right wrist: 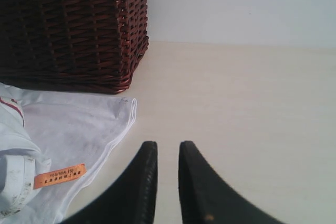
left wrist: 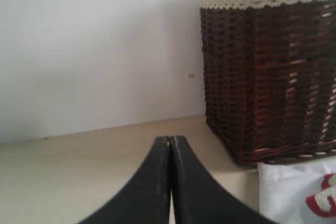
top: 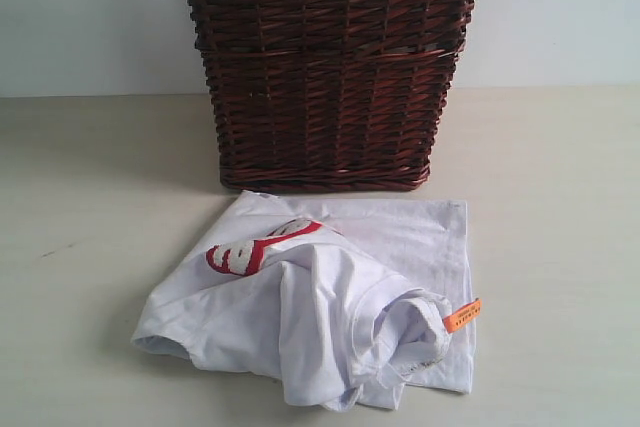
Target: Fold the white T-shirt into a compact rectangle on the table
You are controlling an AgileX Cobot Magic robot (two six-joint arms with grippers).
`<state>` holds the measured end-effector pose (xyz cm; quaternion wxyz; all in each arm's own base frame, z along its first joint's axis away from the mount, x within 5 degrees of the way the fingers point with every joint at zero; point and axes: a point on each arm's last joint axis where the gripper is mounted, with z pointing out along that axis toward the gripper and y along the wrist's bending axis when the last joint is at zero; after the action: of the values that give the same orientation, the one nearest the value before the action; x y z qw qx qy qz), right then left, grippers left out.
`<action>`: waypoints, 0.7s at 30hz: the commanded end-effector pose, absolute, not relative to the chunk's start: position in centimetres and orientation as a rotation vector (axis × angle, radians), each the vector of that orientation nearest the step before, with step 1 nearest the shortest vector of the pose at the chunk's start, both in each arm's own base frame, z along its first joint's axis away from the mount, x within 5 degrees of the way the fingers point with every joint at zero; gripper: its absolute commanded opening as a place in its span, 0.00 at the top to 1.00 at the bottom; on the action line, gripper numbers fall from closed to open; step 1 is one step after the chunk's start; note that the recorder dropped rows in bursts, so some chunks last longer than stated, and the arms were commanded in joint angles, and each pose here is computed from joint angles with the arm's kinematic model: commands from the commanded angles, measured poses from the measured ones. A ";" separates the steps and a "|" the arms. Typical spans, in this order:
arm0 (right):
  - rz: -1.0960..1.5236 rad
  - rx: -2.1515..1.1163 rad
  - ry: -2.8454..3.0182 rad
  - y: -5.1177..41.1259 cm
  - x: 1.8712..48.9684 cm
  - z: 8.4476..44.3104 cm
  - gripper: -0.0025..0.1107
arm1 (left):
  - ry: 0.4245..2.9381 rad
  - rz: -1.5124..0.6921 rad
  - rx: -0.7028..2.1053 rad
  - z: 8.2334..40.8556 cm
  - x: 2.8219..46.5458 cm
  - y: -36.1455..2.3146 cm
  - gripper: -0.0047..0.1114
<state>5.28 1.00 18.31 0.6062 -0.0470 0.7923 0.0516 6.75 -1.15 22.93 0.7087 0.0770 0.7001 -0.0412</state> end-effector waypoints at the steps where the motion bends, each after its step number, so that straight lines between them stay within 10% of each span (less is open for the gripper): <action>1: 0.112 -0.110 1.820 1.0 5.3 18.3 0.84 | 1.611 -0.100 0.204 20.7 6.7 -1.3 0.96; 21: 0.112 -0.110 1.820 1.0 5.3 18.3 0.84 | 1.646 -0.493 -0.169 20.4 6.7 -1.5 0.96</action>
<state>5.28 1.00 18.31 0.6062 -0.0470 0.7923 0.0516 6.68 -1.70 20.34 0.6649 0.0094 0.7309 -0.1537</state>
